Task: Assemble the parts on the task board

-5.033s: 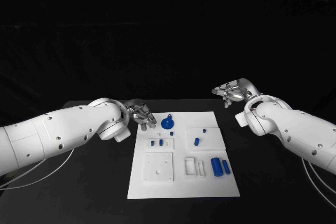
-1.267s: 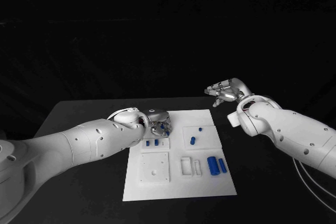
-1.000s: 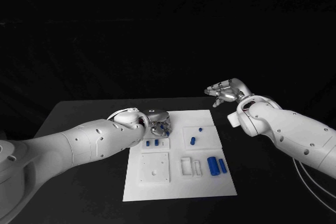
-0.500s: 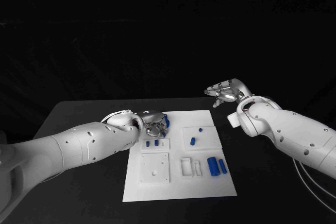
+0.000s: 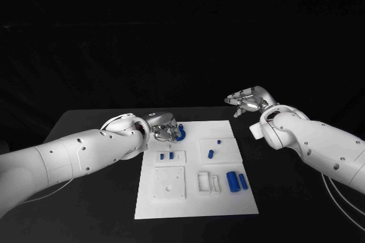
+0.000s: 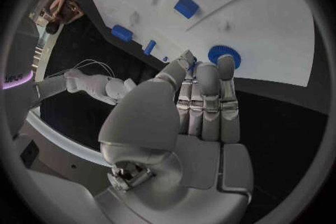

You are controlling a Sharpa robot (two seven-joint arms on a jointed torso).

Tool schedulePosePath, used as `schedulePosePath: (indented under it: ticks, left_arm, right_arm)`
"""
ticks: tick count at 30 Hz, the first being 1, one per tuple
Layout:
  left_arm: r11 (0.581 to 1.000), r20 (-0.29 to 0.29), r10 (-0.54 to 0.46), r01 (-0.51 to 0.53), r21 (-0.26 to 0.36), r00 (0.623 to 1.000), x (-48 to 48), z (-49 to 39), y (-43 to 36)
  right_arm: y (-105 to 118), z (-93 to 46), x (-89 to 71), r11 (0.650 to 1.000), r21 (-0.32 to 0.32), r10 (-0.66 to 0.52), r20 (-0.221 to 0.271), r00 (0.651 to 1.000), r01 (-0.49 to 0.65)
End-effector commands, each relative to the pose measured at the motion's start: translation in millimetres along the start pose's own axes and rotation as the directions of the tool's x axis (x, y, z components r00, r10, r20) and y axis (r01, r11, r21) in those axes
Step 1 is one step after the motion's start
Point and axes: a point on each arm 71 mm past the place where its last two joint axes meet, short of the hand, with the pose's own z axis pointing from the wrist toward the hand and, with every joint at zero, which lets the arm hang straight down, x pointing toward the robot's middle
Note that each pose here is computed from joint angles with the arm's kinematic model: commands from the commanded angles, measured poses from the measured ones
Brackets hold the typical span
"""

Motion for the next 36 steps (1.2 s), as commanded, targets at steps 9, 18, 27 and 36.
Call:
schedulePosePath:
  ticks: [9,18,27,36]
  left_arm:
    - [0.996,-0.053,-0.053,0.049,-0.071,0.997,-3.6,-16.5,14.4]
    - [0.995,-0.066,-0.053,0.046,-0.093,0.996,1.0,-18.1,23.7]
    - [0.993,-0.069,-0.049,0.041,-0.107,0.996,8.6,-15.2,31.5]
    - [0.993,-0.073,-0.047,0.039,-0.114,0.996,10.9,-12.2,35.2]
  right_arm:
    - [-0.1,-0.7,-1.4,1.000,-0.010,-0.001,-0.007,1.000,0.001]
    - [0.4,-0.6,-0.6,1.000,-0.010,0.000,-0.008,1.000,-0.001]
    - [0.6,-0.3,0.1,1.000,-0.009,0.001,-0.008,1.000,-0.002]
    - [1.0,-0.1,0.9,1.000,-0.009,0.002,-0.008,1.000,-0.002]
